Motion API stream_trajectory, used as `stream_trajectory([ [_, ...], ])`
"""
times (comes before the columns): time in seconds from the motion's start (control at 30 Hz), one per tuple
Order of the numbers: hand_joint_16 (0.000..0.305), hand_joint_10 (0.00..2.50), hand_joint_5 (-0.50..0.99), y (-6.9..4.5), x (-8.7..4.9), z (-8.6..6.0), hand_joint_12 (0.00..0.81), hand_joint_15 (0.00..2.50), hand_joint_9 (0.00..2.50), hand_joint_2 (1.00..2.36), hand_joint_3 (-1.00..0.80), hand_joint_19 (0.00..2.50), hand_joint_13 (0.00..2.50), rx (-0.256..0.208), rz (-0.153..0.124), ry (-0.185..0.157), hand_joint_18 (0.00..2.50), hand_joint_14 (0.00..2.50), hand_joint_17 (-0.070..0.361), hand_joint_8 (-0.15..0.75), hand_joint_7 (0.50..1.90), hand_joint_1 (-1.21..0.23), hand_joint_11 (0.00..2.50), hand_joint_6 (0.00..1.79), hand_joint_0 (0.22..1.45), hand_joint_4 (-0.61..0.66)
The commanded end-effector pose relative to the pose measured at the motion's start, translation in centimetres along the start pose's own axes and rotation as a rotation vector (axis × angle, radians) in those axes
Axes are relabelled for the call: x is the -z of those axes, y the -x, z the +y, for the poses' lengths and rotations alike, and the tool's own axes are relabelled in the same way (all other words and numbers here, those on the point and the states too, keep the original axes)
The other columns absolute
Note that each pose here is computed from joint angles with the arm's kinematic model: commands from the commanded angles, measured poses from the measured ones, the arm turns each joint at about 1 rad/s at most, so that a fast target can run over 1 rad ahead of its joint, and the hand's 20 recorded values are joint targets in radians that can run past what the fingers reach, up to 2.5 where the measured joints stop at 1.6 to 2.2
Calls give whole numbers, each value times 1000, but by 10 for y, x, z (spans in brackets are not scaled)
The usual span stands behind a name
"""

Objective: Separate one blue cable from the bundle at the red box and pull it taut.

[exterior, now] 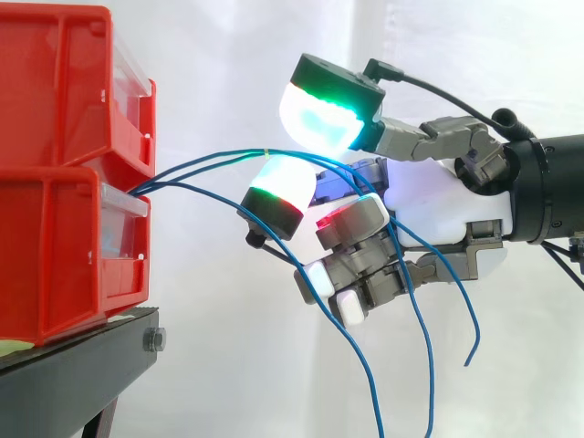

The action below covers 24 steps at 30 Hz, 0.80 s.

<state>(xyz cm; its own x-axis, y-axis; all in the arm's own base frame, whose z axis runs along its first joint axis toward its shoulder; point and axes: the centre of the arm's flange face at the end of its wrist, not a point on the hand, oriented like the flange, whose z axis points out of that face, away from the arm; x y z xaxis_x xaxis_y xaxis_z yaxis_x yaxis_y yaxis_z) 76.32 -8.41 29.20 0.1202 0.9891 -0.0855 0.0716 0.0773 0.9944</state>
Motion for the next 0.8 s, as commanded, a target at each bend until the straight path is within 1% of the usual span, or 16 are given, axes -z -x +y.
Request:
stream_trajectory([
  [0.0, 48, 29, -165, 0, 0, 1, 395, 646, 1281, 1000, -500, 766, 907, 0, 0, 0, 866, 23, 108, 352, 1141, -661, 1216, 855, 543, 67],
  [0.07, 47, 30, -162, 0, 0, 0, 392, 643, 1281, 1000, -500, 767, 906, 0, 0, 0, 863, 23, 107, 351, 1146, -658, 1198, 852, 552, 68],
  [0.13, 46, 29, -156, -1, 0, 0, 384, 645, 1293, 1000, -500, 779, 900, 0, 2, 0, 851, 23, 103, 347, 1170, -629, 1212, 847, 594, 67],
  [0.2, 46, 30, -153, 0, 0, 0, 379, 651, 1297, 1000, -500, 780, 903, -1, 0, 3, 851, 23, 103, 341, 1187, -639, 1213, 847, 617, 54],
  [0.37, 46, 30, -151, 0, 0, 0, 382, 650, 1297, 1012, -358, 781, 907, 0, 0, 0, 860, 22, 102, 344, 1204, -718, 1225, 858, 632, 39],
  [0.43, 46, 30, -151, -1, -1, 1, 384, 655, 1295, 1015, -320, 780, 907, -1, 1, 5, 860, 23, 103, 347, 1215, -751, 1231, 860, 638, 36],
  [0.5, 46, 30, -153, 0, 0, 0, 383, 654, 1288, 1017, -285, 772, 904, -1, 0, 3, 857, 22, 103, 351, 1225, -791, 1233, 863, 644, 26],
  [0.7, 45, 31, -161, 0, 0, 0, 382, 646, 1260, 1019, -271, 759, 893, 0, 0, 2, 850, 22, 102, 348, 1258, -871, 1232, 875, 698, -35],
  [0.77, 45, 30, -167, 1, 0, 0, 381, 646, 1244, 1017, -312, 745, 885, 0, -2, 2, 834, 24, 101, 342, 1255, -892, 1241, 882, 729, -62],
])
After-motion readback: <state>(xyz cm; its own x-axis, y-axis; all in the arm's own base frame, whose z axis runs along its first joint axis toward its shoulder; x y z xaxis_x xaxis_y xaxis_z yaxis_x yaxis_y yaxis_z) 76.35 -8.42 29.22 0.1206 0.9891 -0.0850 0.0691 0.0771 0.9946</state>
